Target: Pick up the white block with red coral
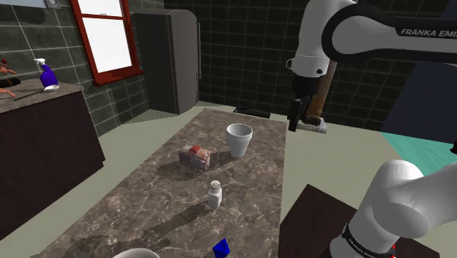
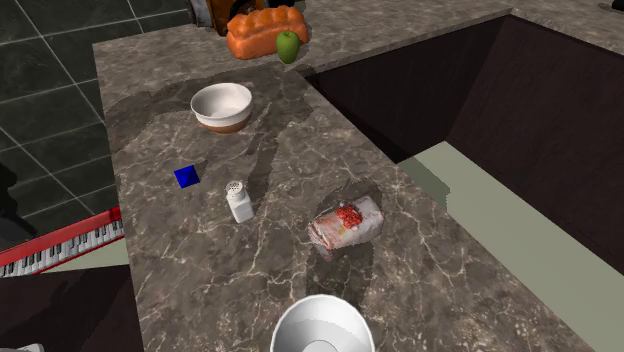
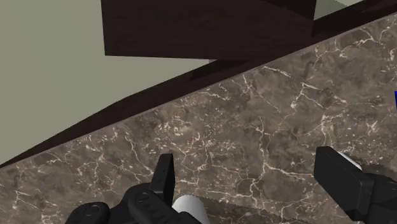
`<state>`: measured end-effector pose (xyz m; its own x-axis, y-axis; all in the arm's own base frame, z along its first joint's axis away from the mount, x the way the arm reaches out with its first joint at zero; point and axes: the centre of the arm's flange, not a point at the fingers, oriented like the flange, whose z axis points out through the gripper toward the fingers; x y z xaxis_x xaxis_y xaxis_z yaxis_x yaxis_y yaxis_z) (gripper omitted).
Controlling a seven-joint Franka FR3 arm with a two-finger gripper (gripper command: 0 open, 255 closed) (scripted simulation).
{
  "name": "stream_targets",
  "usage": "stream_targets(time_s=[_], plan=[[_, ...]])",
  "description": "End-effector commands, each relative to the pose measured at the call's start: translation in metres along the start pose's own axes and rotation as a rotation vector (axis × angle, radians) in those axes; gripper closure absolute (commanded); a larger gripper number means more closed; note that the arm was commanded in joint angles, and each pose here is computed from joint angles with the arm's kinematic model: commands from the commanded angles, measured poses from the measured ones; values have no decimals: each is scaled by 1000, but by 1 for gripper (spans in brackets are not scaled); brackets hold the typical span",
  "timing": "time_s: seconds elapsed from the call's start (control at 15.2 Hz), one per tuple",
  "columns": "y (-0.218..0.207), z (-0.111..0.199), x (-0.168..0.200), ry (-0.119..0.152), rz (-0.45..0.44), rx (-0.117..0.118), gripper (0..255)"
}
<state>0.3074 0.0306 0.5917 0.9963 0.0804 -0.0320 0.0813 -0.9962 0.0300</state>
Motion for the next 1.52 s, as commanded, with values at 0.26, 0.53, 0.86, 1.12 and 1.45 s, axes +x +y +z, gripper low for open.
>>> stream_targets(time_s=[0.26,0.53,0.86,1.12,1.45], plan=[[-16,16,48,-3,-17,-4,0],[-32,33,97,-7,-34,-8,0],[-53,54,156,-11,-55,-13,0],[-71,71,204,-14,-72,-17,0],[-95,92,262,-18,-93,-22,0]])
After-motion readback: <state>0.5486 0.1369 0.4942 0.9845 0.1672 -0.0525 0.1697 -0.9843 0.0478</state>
